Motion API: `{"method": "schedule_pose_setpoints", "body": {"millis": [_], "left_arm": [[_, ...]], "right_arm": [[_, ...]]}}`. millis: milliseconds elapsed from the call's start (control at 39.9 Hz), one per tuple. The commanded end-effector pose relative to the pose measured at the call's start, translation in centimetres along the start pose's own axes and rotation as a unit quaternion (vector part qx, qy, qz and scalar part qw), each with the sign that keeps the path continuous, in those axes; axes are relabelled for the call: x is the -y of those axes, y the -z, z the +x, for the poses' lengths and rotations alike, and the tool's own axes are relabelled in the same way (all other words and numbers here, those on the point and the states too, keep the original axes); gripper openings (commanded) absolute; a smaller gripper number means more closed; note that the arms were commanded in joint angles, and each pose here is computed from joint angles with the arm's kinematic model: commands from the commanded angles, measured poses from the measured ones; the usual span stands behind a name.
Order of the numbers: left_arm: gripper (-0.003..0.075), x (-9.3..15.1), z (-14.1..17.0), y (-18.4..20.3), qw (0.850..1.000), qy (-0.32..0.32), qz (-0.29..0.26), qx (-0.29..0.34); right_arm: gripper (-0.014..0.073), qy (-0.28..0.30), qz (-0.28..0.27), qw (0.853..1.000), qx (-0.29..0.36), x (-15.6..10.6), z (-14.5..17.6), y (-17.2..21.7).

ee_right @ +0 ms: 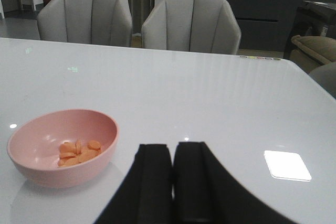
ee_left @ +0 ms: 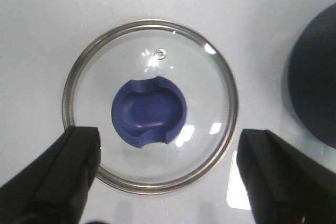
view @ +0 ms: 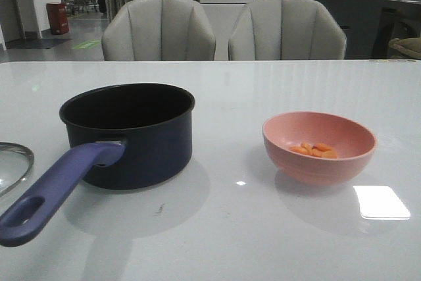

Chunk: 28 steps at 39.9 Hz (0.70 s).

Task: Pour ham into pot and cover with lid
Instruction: 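Set the glass lid on the table beside the pot, left gripper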

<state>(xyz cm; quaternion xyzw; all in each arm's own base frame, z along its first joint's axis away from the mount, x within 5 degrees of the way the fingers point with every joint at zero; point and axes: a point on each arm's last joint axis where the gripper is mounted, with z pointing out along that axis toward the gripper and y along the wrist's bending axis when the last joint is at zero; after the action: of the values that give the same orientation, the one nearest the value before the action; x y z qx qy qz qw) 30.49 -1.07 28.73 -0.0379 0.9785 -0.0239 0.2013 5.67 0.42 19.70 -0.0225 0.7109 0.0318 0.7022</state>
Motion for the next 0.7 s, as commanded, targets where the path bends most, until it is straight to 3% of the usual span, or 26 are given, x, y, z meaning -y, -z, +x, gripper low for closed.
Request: {"method": "schedule_pose_setpoints", "body": {"millis": [0, 175, 376, 677], "left_arm": [[0.0552, 1.0, 0.8, 4.3, 0.997, -0.016, 0.021, 0.079], [0.0552, 2.3, 3.6, 8.4, 0.988, -0.045, 0.046, 0.143], [0.0552, 1.6, 7.9, 11.6, 0.971, -0.05, 0.063, 0.224], [0.0552, -0.2, 15.6, 14.5, 0.915, -0.043, 0.089, 0.392]], "right_arm": [[0.016, 0.004, 0.0, 0.999, 0.054, 0.0, -1.0, 0.2], [0.016, 0.004, 0.0, 0.999, 0.054, 0.0, -1.0, 0.2], [0.016, 0.004, 0.0, 0.999, 0.054, 0.0, -1.0, 0.2], [0.016, 0.004, 0.0, 0.999, 0.054, 0.0, -1.0, 0.2]]}}
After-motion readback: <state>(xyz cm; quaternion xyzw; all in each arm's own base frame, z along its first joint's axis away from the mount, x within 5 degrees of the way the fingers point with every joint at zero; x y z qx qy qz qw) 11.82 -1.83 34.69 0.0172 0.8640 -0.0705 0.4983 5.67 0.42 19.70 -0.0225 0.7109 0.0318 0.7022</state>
